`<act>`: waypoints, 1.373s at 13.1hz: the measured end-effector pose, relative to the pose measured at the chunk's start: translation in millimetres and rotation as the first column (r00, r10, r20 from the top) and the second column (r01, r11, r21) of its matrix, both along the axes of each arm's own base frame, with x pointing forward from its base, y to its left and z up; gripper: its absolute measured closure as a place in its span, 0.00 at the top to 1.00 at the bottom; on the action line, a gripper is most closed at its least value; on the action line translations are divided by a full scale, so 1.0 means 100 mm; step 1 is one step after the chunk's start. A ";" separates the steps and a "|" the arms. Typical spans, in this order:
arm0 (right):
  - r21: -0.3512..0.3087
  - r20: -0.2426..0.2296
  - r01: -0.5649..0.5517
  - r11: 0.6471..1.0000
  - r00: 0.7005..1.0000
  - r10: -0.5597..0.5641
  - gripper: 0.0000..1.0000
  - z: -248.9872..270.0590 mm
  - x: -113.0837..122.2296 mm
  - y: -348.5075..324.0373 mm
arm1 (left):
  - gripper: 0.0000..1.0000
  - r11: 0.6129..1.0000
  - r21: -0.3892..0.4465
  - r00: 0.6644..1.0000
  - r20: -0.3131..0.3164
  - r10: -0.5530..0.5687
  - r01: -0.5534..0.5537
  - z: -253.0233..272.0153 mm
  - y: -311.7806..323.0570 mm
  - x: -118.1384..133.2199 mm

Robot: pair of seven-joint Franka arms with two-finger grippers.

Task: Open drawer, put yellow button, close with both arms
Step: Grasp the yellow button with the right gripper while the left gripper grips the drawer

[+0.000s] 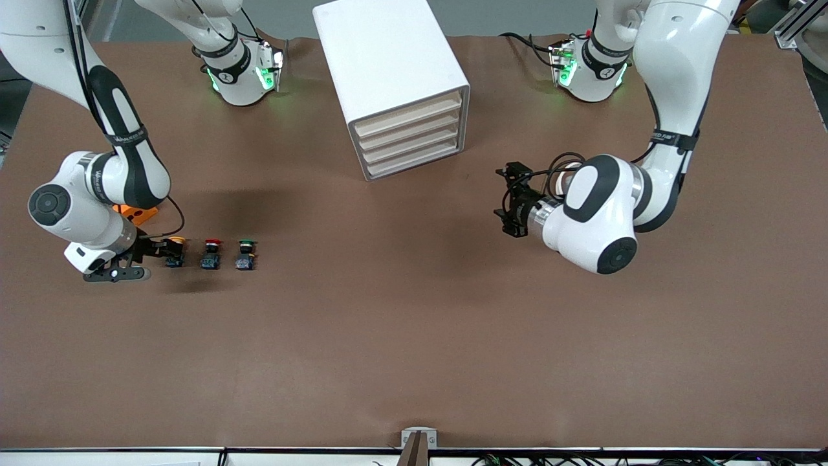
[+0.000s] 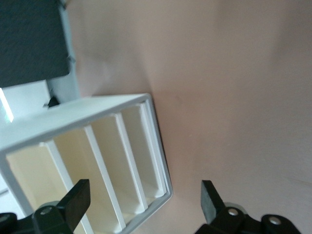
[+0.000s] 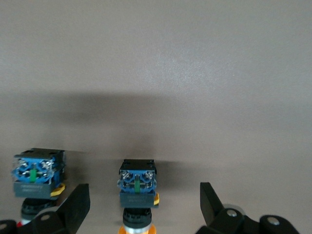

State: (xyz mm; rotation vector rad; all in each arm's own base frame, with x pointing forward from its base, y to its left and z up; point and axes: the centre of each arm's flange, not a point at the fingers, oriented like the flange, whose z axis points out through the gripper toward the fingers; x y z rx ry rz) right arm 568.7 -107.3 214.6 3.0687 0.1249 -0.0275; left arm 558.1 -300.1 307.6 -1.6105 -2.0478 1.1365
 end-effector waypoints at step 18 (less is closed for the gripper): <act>0.008 -0.056 0.012 1.000 0.998 -0.012 0.44 -0.39 -0.10 -0.05 | 0.71 1.000 0.000 0.871 -0.491 0.023 -0.026 -0.49 -1.27 -0.96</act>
